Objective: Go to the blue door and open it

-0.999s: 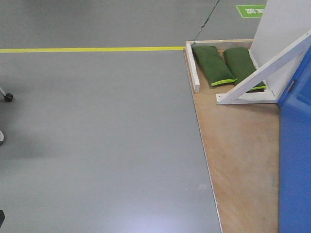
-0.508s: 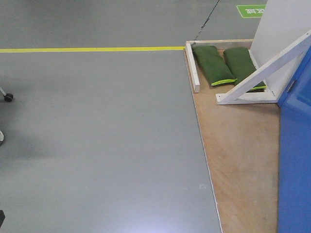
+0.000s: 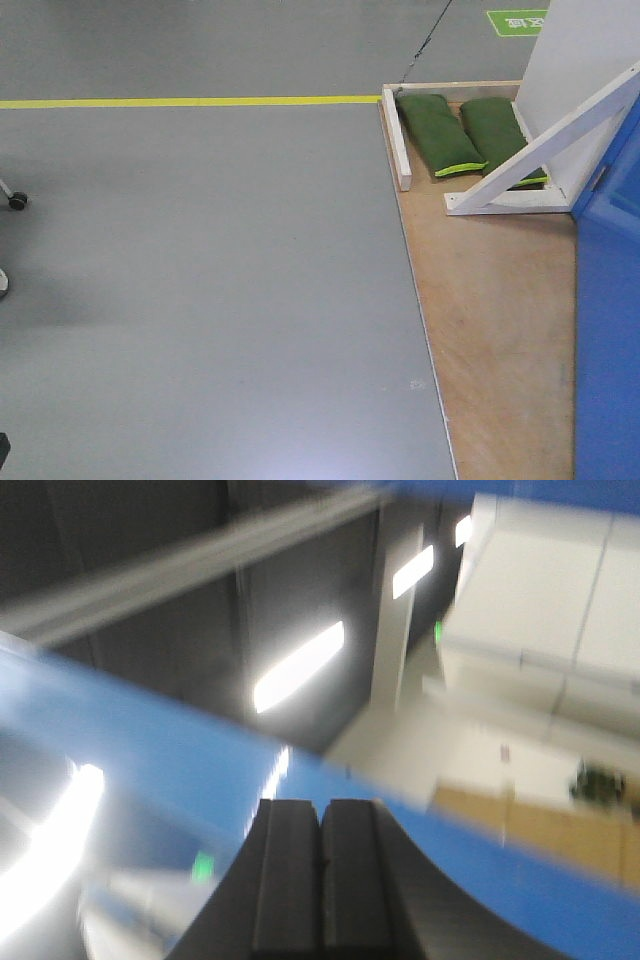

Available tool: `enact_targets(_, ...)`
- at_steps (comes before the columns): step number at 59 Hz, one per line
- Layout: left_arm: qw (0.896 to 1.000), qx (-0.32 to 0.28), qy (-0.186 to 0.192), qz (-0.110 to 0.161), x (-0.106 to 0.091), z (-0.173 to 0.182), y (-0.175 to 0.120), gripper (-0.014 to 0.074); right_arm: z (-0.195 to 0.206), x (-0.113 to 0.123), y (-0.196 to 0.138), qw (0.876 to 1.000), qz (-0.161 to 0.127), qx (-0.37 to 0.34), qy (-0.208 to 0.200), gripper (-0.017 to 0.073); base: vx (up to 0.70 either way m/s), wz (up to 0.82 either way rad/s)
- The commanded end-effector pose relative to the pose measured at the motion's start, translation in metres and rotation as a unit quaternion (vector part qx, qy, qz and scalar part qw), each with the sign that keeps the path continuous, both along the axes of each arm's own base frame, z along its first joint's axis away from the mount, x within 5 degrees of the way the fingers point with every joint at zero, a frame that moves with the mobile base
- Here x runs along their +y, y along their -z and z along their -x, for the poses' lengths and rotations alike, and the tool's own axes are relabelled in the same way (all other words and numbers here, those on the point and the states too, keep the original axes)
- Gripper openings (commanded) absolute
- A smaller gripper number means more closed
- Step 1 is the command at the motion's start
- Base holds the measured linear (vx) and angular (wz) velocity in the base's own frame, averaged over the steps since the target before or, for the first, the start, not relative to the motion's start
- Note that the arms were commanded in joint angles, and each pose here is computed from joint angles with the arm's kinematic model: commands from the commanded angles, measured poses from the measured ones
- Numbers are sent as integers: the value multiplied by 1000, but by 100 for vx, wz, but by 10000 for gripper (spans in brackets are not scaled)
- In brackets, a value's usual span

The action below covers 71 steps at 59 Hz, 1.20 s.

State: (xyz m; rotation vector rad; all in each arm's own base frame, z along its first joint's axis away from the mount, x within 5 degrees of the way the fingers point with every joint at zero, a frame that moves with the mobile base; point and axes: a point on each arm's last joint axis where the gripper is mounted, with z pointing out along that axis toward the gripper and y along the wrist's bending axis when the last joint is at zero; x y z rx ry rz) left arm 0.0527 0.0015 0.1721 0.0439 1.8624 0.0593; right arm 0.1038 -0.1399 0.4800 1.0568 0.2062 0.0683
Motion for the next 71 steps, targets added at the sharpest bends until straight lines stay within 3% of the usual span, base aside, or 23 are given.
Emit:
enact_targets(1, 999, -45, 2, 4, 0, -1, -7, 70, 24, -4, -14, 993, 41, -38, 105, 2, 0, 0)
enact_targets(7, 999, -45, 2, 4, 0, -1, -7, 70, 37, -17, -11, 980, 43, -46, 188, 2, 0, 0)
enact_targets(10, 999, -45, 2, 4, 0, -1, -7, 70, 40, -23, -8, 976, 42, -43, 211, 2, 0, 0)
enact_targets(22, 999, -45, 2, 4, 0, -1, -7, 70, 21, -47, 7, 977, 17, -3, 213, 2, 0, 0)
enact_targets(39, 999, -45, 2, 4, 0, -1, -7, 70, -18, -78, 36, 987, -46, 83, 133, 2, 0, 0)
enact_targets(54, 999, -45, 2, 4, 0, -1, -7, 70, -37, -79, 47, 987, -82, 132, 39, 2, 0, 0)
enact_targets(71, 999, -45, 2, 4, 0, -1, -7, 70, -51, -73, 54, 977, -112, 174, -54, 2, 0, 0)
